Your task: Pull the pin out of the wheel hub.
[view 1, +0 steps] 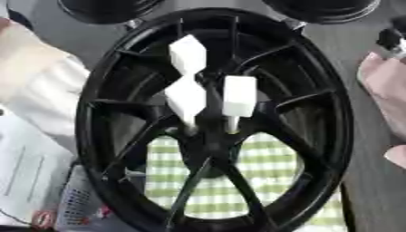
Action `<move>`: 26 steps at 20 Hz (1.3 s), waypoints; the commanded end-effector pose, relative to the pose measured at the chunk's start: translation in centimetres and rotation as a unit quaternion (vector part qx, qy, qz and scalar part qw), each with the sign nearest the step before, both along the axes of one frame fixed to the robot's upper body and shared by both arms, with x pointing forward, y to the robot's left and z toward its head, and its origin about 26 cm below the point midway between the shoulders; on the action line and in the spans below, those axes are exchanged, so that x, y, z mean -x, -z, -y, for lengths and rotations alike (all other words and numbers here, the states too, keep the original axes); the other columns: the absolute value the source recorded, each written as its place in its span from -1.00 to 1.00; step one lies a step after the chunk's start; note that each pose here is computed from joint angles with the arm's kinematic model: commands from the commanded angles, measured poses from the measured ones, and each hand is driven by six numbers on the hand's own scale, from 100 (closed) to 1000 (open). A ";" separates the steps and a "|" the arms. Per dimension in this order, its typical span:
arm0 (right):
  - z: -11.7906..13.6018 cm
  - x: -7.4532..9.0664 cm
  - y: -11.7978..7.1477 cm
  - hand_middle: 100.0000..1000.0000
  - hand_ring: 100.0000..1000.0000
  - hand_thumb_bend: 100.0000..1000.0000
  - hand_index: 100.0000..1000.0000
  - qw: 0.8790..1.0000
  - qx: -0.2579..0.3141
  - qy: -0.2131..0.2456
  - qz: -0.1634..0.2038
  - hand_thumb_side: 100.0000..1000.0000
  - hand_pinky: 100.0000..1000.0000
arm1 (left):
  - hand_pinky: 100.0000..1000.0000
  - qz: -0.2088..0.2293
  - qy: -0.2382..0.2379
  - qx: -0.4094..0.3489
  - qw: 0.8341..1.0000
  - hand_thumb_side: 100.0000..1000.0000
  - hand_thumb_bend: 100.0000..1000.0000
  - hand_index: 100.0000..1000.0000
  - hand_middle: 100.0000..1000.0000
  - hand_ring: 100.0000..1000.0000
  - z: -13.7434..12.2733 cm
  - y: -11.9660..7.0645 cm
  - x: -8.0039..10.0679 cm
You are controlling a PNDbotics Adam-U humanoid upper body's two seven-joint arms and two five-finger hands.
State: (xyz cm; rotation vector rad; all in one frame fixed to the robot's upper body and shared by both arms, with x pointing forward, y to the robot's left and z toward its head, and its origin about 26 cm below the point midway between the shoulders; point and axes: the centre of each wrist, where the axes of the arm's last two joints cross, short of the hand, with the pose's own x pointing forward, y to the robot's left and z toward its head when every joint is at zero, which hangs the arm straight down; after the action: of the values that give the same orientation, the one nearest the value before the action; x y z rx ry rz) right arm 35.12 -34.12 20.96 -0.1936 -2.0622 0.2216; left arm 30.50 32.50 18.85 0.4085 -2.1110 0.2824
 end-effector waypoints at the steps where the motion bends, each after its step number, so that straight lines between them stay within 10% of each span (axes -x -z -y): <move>1: 0.5 0.3 -1.1 0.15 0.30 -0.14 0.34 1.000 0.018 0.008 0.013 -0.51 0.85 | 0.23 0.015 0.001 -0.013 1.000 -0.14 0.42 0.42 0.18 0.40 -0.2 -1.0 0.2; 9: 0.8 0.5 -1.2 0.15 0.29 -0.14 0.34 1.000 0.026 0.013 0.013 -0.51 0.85 | 0.25 0.036 0.000 -0.110 0.993 -0.11 0.42 0.44 0.20 0.40 -0.7 -4.1 0.4; 14: 1.3 0.6 -0.9 0.15 0.29 -0.14 0.34 0.999 0.035 0.019 0.006 -0.51 0.85 | 0.32 0.037 0.012 -0.289 0.956 -0.07 0.38 0.46 0.22 0.42 -1.3 -8.6 1.1; 26: 1.5 0.7 -0.7 0.15 0.29 -0.13 0.34 0.999 0.052 0.014 -0.006 -0.50 0.84 | 0.58 -0.119 0.160 -0.673 0.712 -0.08 0.07 0.51 0.26 0.48 -1.6 -16.6 1.7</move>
State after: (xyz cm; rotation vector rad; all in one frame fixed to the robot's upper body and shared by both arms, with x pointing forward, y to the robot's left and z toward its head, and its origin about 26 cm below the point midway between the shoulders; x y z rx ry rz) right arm 34.62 -35.14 20.55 -0.2455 -2.0212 0.2754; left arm 29.16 33.80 34.07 0.7641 -1.8076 -1.4507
